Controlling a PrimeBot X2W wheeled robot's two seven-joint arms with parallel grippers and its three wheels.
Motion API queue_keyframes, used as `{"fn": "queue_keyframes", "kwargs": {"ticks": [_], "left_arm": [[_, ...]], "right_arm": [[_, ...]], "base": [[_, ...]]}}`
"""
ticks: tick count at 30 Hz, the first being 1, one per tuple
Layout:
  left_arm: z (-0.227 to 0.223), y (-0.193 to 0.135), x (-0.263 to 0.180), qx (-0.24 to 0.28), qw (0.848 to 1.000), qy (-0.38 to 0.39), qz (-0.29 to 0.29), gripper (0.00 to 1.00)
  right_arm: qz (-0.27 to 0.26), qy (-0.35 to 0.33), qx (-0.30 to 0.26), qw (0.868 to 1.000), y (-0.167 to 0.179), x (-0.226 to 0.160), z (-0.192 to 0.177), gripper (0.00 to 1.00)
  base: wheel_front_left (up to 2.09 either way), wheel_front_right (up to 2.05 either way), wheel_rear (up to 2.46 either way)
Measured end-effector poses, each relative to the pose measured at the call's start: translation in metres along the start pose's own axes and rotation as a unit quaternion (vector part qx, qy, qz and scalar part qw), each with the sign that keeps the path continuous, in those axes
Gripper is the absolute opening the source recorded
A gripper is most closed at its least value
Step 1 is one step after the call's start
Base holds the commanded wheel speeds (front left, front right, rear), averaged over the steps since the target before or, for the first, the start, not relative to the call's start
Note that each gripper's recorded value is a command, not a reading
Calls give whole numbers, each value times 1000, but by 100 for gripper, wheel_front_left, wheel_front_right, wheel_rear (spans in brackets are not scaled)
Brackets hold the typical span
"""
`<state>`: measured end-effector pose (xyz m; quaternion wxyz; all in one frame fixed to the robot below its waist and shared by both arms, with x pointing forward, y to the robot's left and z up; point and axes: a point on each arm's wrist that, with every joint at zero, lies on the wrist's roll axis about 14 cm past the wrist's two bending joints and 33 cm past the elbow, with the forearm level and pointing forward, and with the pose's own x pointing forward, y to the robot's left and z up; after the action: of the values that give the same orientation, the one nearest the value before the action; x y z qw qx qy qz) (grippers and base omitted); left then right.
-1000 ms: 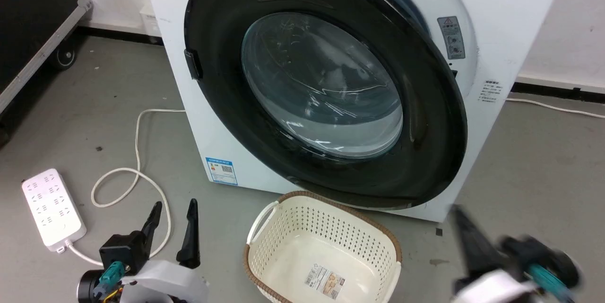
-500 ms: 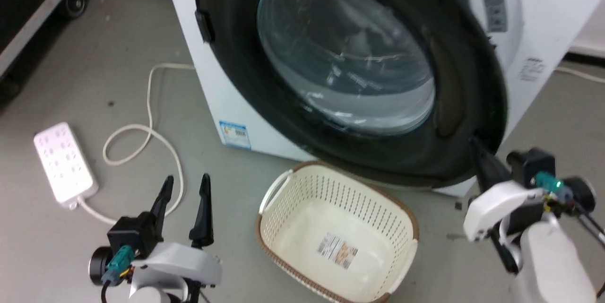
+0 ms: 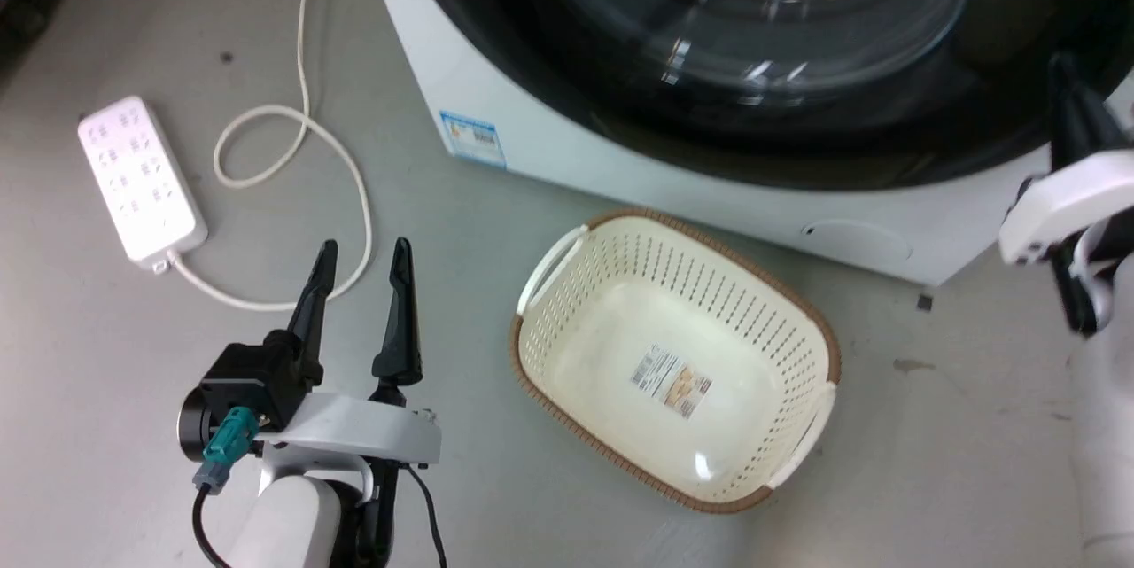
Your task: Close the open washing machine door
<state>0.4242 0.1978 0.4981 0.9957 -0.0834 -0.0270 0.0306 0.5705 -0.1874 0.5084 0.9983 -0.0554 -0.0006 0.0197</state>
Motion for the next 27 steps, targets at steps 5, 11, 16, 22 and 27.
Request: {"fn": "queue_keyframes", "kwargs": {"ticks": [5,11,16,22,27], "left_arm": [[-12,9,4,4,1000,13,13,100],[-4,9,3,7,1000,2,14,100],[14,6,-2,11,1000,-22,7,100],[30,-10,-10,10,999,-43,-20,100],[39,-35,-15,9,997,-54,-61,100]], "right_arm": [[-1,-4,9,1000,4,19,-8,0],[-11,-37,28,999,3,16,12,0],[-42,-117,34,992,-17,-16,65,0],[-58,-147,19,987,-36,-85,80,0],[-59,-111,22,992,-40,-153,51,0]], "base": [[0,0,0],[0,0,0],[0,0,0],[0,0,0],[0,0,0]]}}
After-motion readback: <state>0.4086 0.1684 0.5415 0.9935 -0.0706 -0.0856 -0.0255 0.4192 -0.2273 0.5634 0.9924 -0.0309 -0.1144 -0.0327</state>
